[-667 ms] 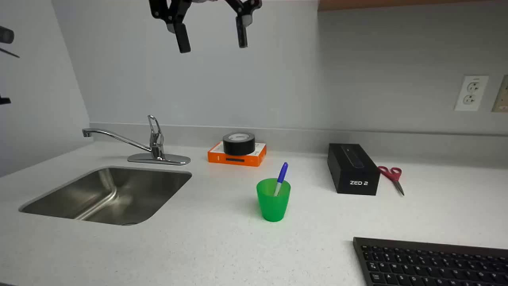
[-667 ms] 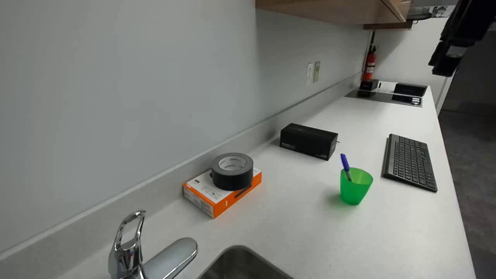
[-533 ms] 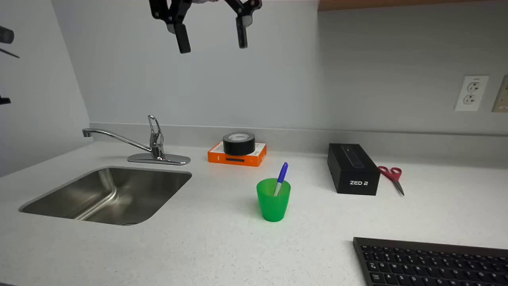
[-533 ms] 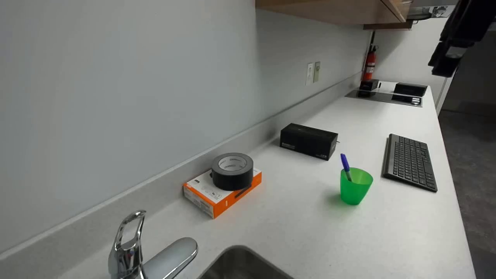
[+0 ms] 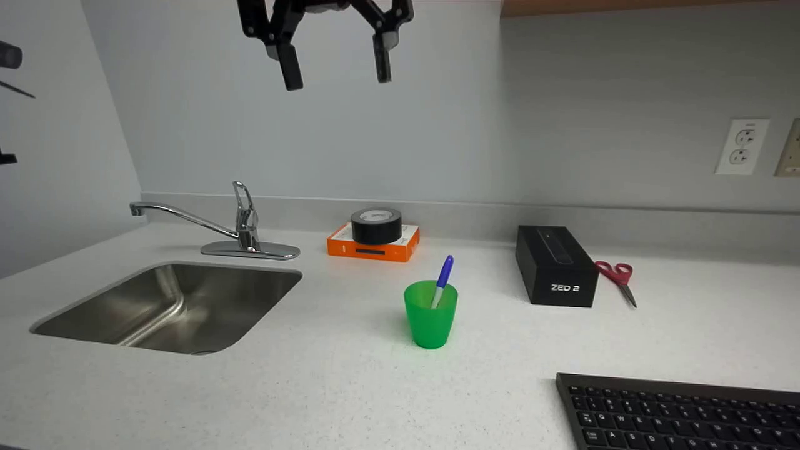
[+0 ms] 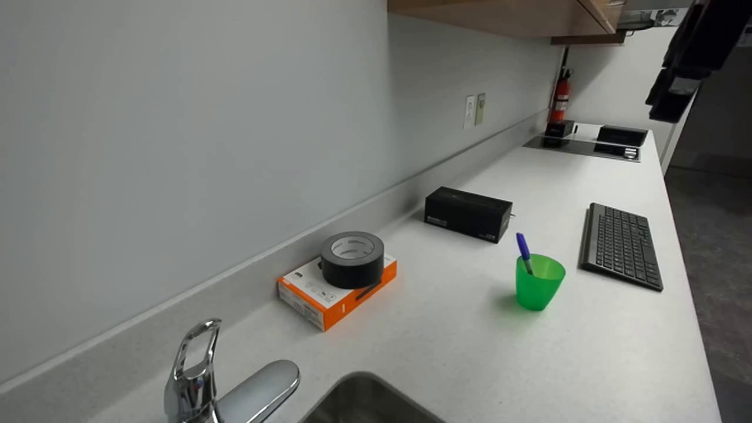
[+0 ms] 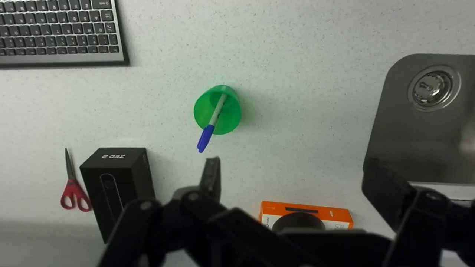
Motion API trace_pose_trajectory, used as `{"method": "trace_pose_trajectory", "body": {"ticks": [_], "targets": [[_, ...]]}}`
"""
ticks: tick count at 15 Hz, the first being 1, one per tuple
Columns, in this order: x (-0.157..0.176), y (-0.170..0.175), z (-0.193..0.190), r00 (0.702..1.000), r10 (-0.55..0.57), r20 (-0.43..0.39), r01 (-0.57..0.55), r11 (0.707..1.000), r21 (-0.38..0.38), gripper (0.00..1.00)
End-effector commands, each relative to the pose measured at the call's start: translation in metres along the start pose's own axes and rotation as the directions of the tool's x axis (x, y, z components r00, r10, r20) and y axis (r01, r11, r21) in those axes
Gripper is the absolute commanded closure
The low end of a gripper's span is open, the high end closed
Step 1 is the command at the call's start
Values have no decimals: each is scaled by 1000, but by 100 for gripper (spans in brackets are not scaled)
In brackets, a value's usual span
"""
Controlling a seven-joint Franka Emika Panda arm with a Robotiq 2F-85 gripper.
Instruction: Take the pen out of the green cup and put it on the sink countertop
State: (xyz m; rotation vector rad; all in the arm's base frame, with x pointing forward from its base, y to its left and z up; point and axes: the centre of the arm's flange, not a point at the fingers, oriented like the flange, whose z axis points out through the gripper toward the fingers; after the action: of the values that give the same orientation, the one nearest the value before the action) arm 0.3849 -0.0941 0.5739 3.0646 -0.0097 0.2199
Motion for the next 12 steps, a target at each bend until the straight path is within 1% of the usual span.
{"method": "trace_pose_trajectory", "body": {"ticks": [1, 4, 6, 8, 9, 10, 11, 12], "targets": [[18, 8, 47, 998, 26, 54, -24, 999, -38, 0], [31, 23, 102, 992, 58, 114, -51, 997, -63, 0], [36, 36, 138, 988, 88, 125, -78, 993, -88, 0], [41, 48, 168, 984, 114, 140, -103, 991, -85, 0], [43, 53, 176, 980, 130, 151, -119, 990, -79, 0], [43, 58, 175, 978, 131, 163, -122, 990, -66, 0], [33, 47, 172, 981, 104, 165, -95, 994, -63, 0], [33, 50, 179, 978, 107, 179, -98, 993, -63, 0]]}}
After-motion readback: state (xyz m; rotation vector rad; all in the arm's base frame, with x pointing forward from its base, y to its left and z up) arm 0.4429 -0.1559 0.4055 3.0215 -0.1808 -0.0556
